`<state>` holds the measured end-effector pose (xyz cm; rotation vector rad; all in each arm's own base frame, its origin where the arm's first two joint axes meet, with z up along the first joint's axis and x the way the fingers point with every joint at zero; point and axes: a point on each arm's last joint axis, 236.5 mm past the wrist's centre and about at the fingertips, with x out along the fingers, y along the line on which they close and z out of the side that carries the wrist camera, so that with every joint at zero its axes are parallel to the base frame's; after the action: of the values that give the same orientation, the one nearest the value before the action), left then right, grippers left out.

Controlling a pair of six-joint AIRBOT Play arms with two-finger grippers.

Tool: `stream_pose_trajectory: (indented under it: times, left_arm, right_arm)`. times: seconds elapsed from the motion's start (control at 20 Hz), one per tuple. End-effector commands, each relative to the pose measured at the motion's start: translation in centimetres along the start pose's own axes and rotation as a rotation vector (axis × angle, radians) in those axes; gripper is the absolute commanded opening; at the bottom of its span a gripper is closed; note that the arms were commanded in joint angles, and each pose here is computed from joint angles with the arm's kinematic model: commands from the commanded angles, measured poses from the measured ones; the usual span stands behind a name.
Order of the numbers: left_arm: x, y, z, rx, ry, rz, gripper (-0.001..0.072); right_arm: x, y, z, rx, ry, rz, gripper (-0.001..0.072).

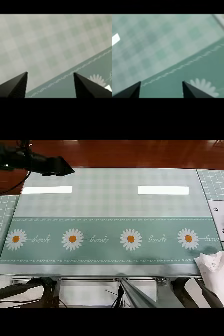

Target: Fold the shirts.

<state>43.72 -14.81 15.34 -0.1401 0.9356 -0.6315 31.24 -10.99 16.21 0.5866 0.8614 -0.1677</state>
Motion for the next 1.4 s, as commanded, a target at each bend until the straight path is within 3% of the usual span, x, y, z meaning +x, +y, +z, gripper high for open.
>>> stream_pose_trajectory:
  times: [0.0, 0.15, 0.3, 1.35]
  left_arm:
    - [-1.5, 1.3, -3.1, 0.077, 0.19, 0.249, 0.0668]
    - [-2.9, 3.7, -6.0, 0.072, 0.334, 0.503, 0.0717]
    - [-2.5, 2.4, -6.3, 0.016, 0.329, 0.505, 0.0712]
    - [-0.6, 1.8, -6.9, 0.028, 0.367, 0.492, 0.0712]
  right_arm:
    - [7.6, 8.1, -2.9, -0.292, 0.135, 0.086, 0.0597]
    - [10.6, 9.2, -6.3, -0.49, 0.234, -0.026, 0.0608]
    - [10.4, 8.8, -6.4, -0.598, 0.229, -0.101, 0.0608]
    - [9.7, 8.6, -6.2, -0.607, 0.217, -0.112, 0.0606]
